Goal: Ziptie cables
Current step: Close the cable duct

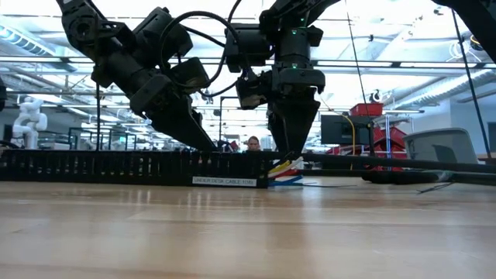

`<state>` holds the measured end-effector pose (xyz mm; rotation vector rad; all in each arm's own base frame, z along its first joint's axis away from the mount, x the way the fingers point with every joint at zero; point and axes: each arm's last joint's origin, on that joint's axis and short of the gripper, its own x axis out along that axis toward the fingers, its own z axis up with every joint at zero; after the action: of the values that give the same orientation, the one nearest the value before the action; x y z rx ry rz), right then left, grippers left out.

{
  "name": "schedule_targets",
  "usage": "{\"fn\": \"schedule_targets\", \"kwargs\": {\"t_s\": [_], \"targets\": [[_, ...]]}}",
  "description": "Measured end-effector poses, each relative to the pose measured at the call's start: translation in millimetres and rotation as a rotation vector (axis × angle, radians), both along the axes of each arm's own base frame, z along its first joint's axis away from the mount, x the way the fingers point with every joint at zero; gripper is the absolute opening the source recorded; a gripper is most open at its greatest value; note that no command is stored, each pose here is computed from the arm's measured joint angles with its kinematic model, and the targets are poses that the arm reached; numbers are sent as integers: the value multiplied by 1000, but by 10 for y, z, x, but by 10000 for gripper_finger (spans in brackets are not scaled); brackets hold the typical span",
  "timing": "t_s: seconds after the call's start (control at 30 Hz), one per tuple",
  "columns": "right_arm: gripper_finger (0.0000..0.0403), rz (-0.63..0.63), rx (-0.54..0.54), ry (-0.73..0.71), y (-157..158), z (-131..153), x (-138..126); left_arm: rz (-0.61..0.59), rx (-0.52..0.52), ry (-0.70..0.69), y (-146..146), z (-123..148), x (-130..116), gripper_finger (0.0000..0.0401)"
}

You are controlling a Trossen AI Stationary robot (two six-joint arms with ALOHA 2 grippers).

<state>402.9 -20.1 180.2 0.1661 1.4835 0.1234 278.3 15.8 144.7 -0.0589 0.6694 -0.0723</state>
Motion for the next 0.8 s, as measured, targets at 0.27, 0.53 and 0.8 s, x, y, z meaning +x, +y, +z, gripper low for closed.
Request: {"fn": "schedule_targets", "kwargs": {"t_s": [0.27, 0.53, 0.8], "targets": [[256, -24, 1, -9, -2, 1, 13, 21, 13, -6, 7, 4, 5, 213], [256, -24, 0, -24, -3, 2, 28, 21, 22, -18, 11, 40, -4, 212], [256, -17, 0, -27, -2, 3, 29, 11, 143, -38, 71, 246, -121, 212]]}}
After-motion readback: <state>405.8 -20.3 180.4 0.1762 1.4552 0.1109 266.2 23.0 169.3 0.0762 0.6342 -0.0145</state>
